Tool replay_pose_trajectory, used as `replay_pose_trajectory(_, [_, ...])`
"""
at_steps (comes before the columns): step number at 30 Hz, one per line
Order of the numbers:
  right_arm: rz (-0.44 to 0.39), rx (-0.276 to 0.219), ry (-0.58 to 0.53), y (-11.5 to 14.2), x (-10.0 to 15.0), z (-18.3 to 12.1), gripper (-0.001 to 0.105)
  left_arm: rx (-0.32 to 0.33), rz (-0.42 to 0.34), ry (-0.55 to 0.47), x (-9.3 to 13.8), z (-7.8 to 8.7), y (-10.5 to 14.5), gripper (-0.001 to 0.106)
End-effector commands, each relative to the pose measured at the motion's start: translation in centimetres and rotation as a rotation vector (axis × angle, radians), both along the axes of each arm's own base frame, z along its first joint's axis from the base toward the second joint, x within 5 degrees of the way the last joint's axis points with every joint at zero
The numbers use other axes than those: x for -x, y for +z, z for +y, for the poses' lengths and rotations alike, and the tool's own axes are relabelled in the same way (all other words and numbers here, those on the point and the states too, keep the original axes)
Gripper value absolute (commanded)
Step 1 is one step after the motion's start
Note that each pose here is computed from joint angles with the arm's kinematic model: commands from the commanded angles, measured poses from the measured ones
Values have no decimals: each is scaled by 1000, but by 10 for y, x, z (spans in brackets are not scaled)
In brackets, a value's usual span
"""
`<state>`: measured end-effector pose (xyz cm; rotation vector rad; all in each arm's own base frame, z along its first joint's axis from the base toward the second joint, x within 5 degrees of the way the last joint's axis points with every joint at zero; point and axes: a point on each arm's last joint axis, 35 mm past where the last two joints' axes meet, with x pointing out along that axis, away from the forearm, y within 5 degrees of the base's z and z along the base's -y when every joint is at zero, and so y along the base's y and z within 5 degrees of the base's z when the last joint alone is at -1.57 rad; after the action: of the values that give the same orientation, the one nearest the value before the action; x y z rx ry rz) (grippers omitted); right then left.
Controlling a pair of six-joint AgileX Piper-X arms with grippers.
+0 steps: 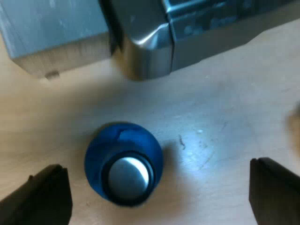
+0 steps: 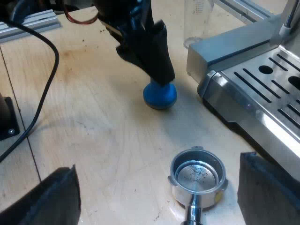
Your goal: Grind coffee beans and then tamp
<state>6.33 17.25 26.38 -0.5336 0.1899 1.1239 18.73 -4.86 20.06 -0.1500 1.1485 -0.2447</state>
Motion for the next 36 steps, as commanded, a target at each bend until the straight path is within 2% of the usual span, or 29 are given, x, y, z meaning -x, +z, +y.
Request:
replay_pose_trajectory(1, [-17, -19, 10, 4, 0, 0, 70, -18, 9, -17, -7, -2, -6, 79])
replay_pose_trajectory(5, [-17, -19, 10, 4, 0, 0, 70, -42, 32, -15, -14, -3, -17, 79])
replay_pose_trajectory(13, [-17, -19, 10, 4, 0, 0, 70, -40, 24, -15, -23, -5, -25, 78])
replay_pose_trajectory(15, [-17, -19, 10, 4, 0, 0, 70, -39, 20, -15, -23, -5, -25, 73])
replay_pose_trajectory(17, [-17, -19, 10, 4, 0, 0, 70, -40, 25, -15, -23, -5, -25, 63])
replay_pose_trajectory(21, [-17, -19, 10, 4, 0, 0, 70, -43, 39, -15, -21, -5, -26, 51])
replay_pose_trajectory(24, [-17, -19, 10, 4, 0, 0, 70, -50, 68, -16, -18, -4, -27, 38])
replay_pose_trajectory(27, [-17, -19, 10, 4, 0, 0, 70, -55, 93, -16, -16, -4, -28, 20])
replay_pose_trajectory(28, [-17, -19, 10, 4, 0, 0, 70, -56, 95, -16, -15, -4, -28, 19])
replay_pose_trajectory(29, [-17, -19, 10, 4, 0, 0, 70, -59, 105, -20, -14, -3, -29, 5])
replay_pose_trajectory(30, [-17, -19, 10, 4, 0, 0, 70, -65, 106, -32, -14, -3, -29, 0])
replay_pose_trajectory(36, [-17, -19, 10, 4, 0, 0, 70, -71, 114, -45, -14, -3, -28, 0])
